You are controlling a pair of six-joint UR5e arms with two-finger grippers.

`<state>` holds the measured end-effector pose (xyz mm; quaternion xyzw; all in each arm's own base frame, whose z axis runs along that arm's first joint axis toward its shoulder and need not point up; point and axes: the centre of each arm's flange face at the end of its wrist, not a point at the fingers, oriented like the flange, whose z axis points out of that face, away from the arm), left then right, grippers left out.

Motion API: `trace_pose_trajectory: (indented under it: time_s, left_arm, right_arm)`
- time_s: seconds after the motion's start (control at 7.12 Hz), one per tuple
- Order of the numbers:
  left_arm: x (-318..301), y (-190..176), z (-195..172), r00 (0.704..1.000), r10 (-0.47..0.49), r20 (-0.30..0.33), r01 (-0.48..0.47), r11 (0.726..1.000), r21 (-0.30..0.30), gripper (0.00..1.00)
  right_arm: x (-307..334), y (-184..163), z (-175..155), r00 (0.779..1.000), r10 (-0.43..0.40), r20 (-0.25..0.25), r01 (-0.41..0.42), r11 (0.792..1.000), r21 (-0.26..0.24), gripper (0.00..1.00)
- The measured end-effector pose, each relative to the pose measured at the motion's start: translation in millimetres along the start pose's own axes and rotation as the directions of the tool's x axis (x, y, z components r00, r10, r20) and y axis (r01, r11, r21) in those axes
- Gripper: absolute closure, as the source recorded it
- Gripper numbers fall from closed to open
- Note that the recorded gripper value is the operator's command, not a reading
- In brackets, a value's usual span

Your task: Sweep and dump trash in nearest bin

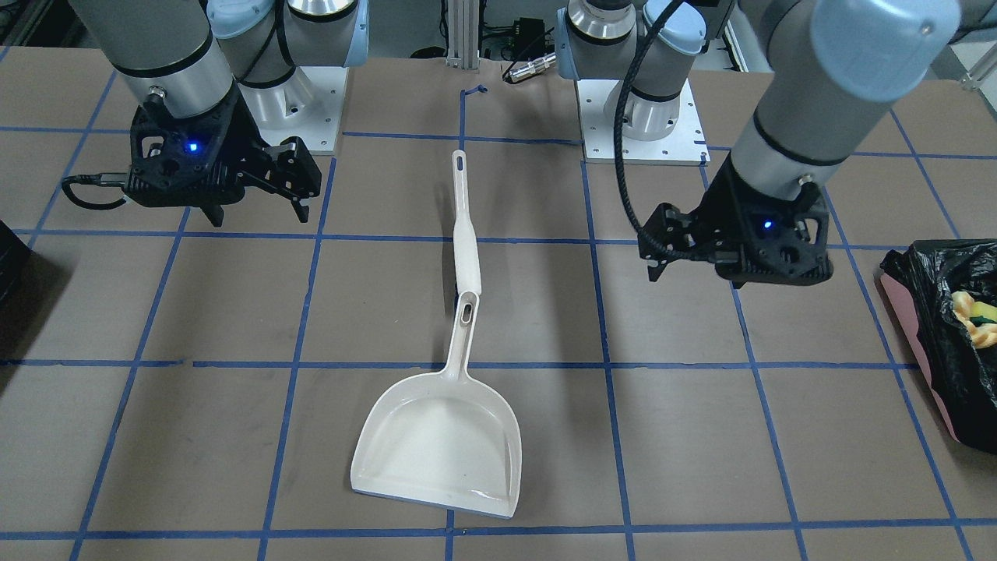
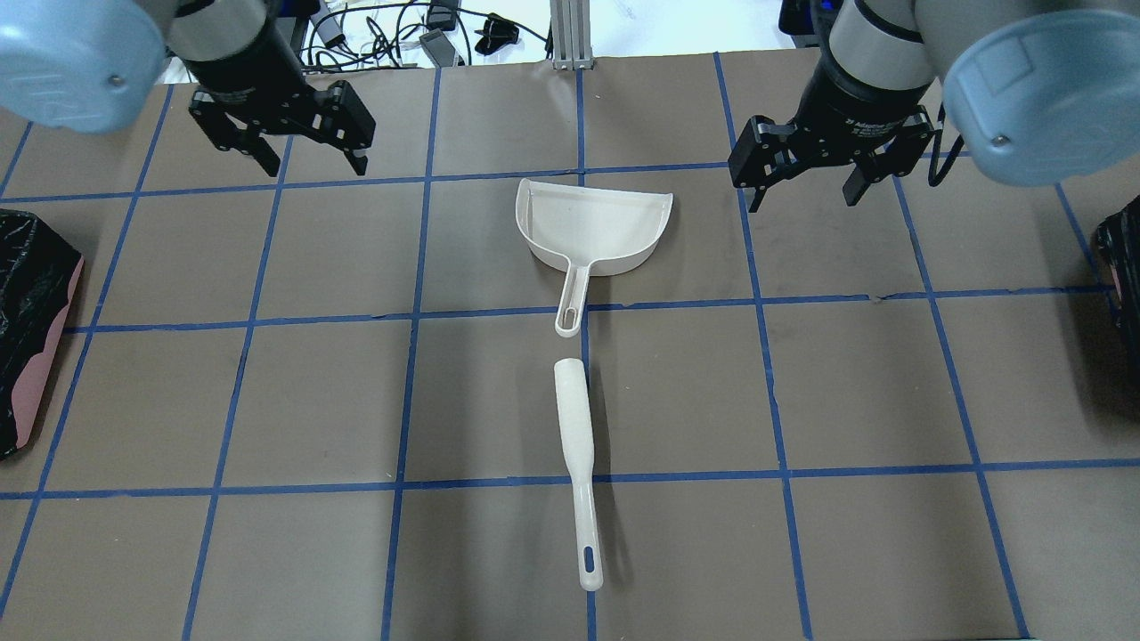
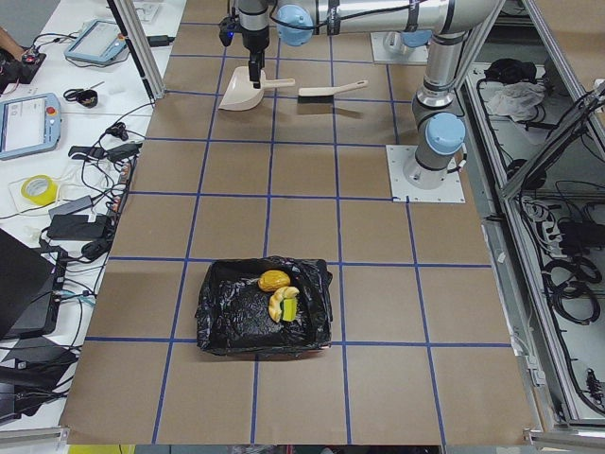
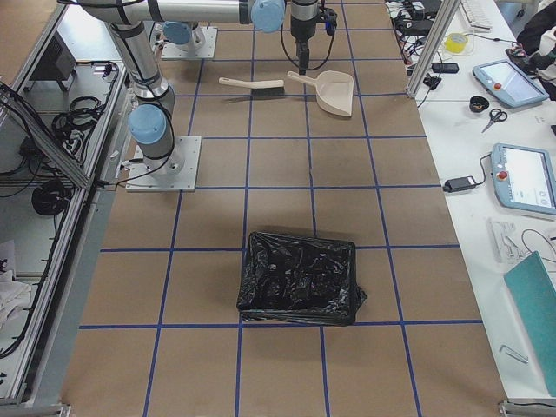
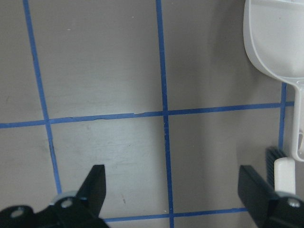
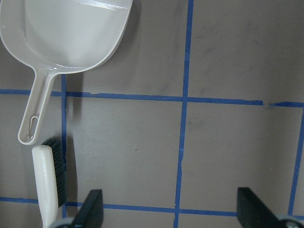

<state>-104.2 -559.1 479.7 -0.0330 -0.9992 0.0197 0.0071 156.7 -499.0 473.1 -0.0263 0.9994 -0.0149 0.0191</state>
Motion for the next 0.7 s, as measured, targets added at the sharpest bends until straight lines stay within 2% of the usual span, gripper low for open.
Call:
trace_pose_trajectory:
  time_s: [0.42, 0.7]
  left_arm:
    - [-7, 42, -32, 1.000, -0.006, 0.031, 0.005, 1.000, 0.017, 0.00]
    - [-7, 49, -30, 1.000, -0.009, 0.029, 0.009, 1.000, 0.009, 0.00]
  right_arm:
    - [0, 1, -1, 1.000, 0.000, 0.001, 0.000, 1.000, 0.000, 0.00]
    - [0, 1, -1, 1.000, 0.000, 0.001, 0.000, 1.000, 0.000, 0.00]
